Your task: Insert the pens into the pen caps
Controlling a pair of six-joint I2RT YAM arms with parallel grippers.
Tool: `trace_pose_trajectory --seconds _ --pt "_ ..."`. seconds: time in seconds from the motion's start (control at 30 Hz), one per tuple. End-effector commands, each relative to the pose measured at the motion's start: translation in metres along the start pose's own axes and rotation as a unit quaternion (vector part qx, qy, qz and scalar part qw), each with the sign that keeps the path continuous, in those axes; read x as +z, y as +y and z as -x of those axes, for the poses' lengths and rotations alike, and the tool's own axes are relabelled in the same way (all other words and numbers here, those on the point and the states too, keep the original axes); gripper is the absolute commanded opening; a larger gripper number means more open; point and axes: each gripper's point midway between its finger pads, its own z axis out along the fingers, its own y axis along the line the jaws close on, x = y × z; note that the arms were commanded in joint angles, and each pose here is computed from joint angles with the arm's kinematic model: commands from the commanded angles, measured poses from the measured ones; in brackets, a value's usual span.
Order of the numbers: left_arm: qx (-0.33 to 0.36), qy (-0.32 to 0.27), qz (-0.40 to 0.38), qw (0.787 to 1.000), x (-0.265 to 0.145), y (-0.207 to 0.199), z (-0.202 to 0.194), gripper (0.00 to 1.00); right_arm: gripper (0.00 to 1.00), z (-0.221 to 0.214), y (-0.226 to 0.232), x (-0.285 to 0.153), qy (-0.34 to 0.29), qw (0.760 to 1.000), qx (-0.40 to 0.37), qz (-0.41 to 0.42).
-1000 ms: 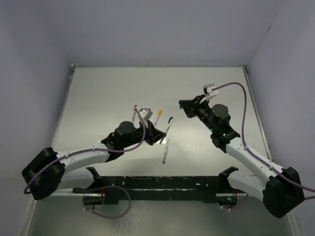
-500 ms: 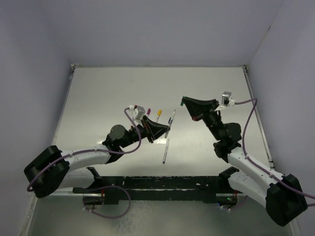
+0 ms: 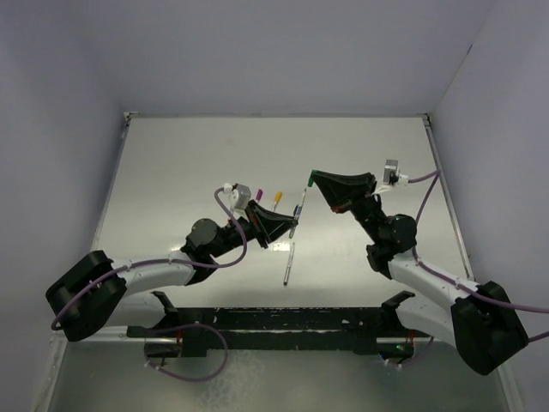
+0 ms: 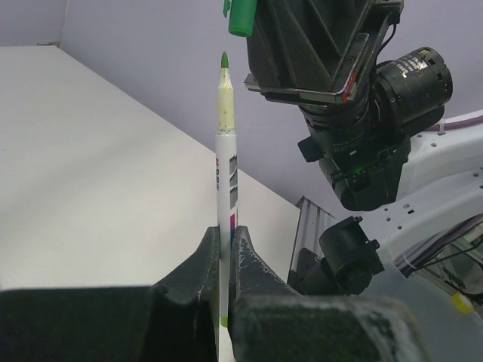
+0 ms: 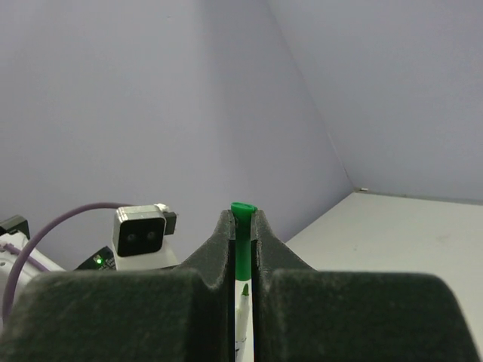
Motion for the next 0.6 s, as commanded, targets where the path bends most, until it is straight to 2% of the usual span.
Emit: trace_pose_trajectory --seconds 0.0,0.57 --pt "0.013 -0.038 -0.034 0.999 0.0063 -0.0162 0.0242 0.00 0.00 0.0189 0.0270 0.0049 -0.026 0.998 -0.011 0.057" --pt "0.011 -0.036 -0.049 0.998 0.0089 -0.0204 0.0230 0.00 0.00 0.0090 0.0224 0.0022 -0.012 0.998 -0.010 0.055"
